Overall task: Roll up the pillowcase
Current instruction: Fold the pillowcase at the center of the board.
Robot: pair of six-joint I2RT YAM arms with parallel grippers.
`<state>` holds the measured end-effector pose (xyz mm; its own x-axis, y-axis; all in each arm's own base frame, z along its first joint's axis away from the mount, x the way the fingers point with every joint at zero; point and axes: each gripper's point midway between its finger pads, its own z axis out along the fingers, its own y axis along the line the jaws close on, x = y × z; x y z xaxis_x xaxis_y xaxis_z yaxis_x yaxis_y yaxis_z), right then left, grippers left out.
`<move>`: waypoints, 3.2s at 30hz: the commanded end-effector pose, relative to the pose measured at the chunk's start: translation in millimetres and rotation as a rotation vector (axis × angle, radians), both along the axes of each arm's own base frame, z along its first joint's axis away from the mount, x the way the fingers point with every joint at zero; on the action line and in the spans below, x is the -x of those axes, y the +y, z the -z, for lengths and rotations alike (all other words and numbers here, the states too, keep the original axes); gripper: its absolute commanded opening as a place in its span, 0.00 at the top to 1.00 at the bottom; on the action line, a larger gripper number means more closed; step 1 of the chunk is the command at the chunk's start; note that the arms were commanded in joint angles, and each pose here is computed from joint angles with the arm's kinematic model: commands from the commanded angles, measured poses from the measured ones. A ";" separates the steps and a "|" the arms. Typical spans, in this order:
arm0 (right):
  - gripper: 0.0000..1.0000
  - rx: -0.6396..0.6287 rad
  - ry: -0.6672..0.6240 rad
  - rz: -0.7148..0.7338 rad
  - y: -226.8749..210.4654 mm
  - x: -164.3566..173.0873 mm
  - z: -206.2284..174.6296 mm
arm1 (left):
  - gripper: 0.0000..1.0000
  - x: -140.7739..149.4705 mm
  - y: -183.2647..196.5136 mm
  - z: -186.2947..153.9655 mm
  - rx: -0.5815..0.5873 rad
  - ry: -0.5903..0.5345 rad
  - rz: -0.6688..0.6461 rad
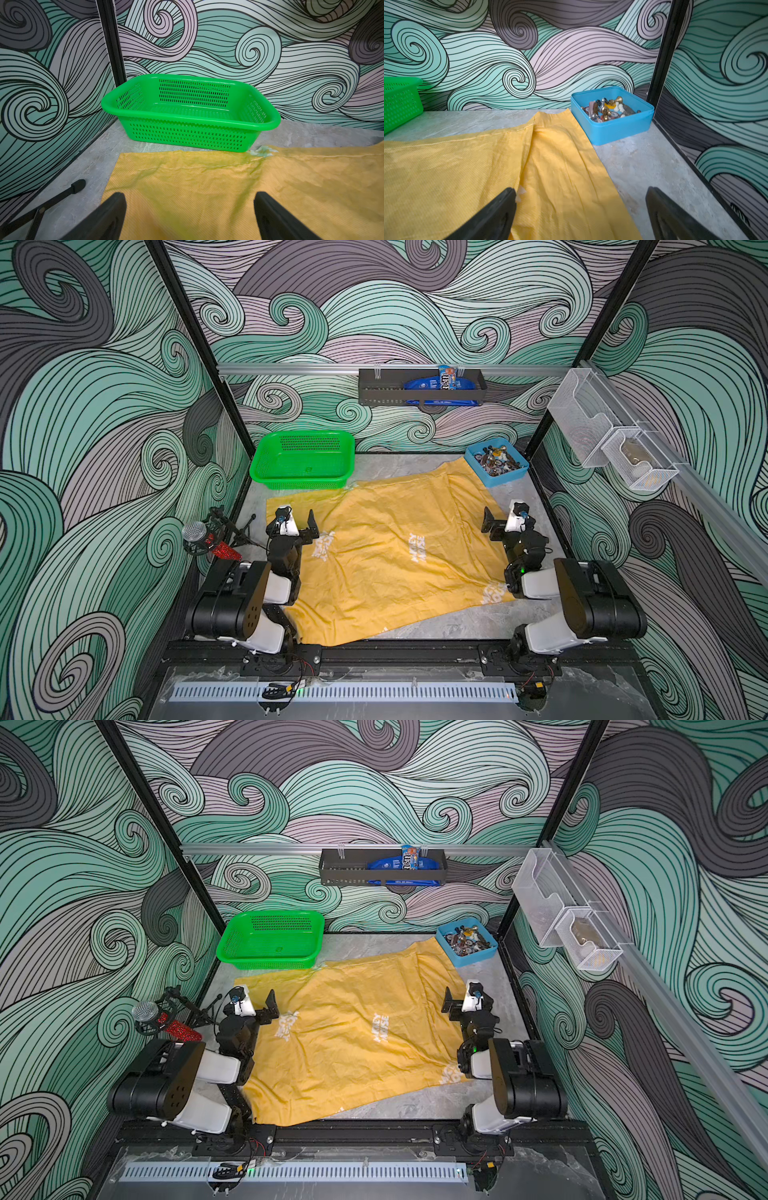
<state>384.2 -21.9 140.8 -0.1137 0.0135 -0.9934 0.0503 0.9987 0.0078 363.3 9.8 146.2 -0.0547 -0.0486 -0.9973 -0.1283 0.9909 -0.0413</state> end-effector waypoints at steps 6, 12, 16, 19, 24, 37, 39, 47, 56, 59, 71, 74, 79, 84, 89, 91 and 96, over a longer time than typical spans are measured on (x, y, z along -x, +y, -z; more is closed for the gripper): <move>0.00 -0.015 0.027 -0.206 51.1 -32.2 -50.7 | 0.01 -20.1 14.4 -26.2 0.218 0.221 -0.114; 0.00 -0.075 0.206 -0.339 92.0 -92.2 -45.3 | 0.01 -18.5 35.7 -6.6 0.376 0.355 -0.180; 0.00 -0.111 0.309 -0.332 98.0 -132.4 -30.4 | 0.01 -30.9 53.0 9.9 0.438 0.446 -0.201; 0.00 -0.135 0.380 -0.307 97.6 -157.1 -13.8 | 0.02 -46.5 59.4 18.9 0.471 0.529 -0.228; 0.00 -0.189 0.490 -0.272 97.5 -186.0 20.6 | 0.02 -63.9 62.4 53.2 0.541 0.661 -0.272; 0.00 -0.244 0.652 -0.192 93.5 -220.1 83.1 | 0.05 -87.8 104.7 106.6 0.567 0.790 -0.468; 0.00 -0.248 0.673 -0.171 91.1 -223.3 91.8 | 0.05 -90.0 106.5 113.1 0.567 0.816 -0.485; 0.00 -0.218 0.751 -0.014 68.4 -241.8 117.6 | 0.10 -95.6 116.1 138.0 0.527 0.912 -0.531; 0.00 -0.209 0.851 0.056 66.3 -239.4 144.5 | 0.30 -85.1 95.0 156.0 0.498 1.007 -0.473; 0.00 -0.199 0.892 0.061 70.7 -232.4 155.9 | 0.40 -78.4 85.7 161.7 0.480 1.035 -0.456; 0.39 -0.186 0.978 0.026 86.6 -214.2 181.4 | 1.00 -60.0 74.8 165.2 0.429 1.090 -0.412; 0.49 -0.183 0.948 0.013 90.4 -222.0 169.2 | 1.00 -63.6 76.2 152.6 0.417 1.065 -0.410; 0.68 -0.195 0.920 -0.005 93.8 -229.5 156.7 | 1.00 -66.5 75.6 130.5 0.397 1.014 -0.408; 0.94 -0.196 0.884 -0.027 98.1 -235.3 136.3 | 1.00 -66.3 72.2 115.2 0.366 0.983 -0.400; 1.00 -0.191 0.784 -0.053 101.5 -249.3 83.3 | 1.00 -69.9 74.1 86.2 0.324 0.904 -0.412; 1.00 -0.189 0.749 -0.065 102.4 -250.7 61.5 | 1.00 -71.7 75.3 69.8 0.310 0.862 -0.420; 1.00 -0.196 0.676 -0.095 103.4 -242.1 14.3 | 1.00 -69.4 77.2 23.1 0.289 0.732 -0.427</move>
<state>624.8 73.9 55.1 -0.7897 0.1541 -0.5938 0.0731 0.9847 0.1582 435.3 82.5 93.0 -0.6368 -0.4864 -0.5982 -0.5710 0.8189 -0.0581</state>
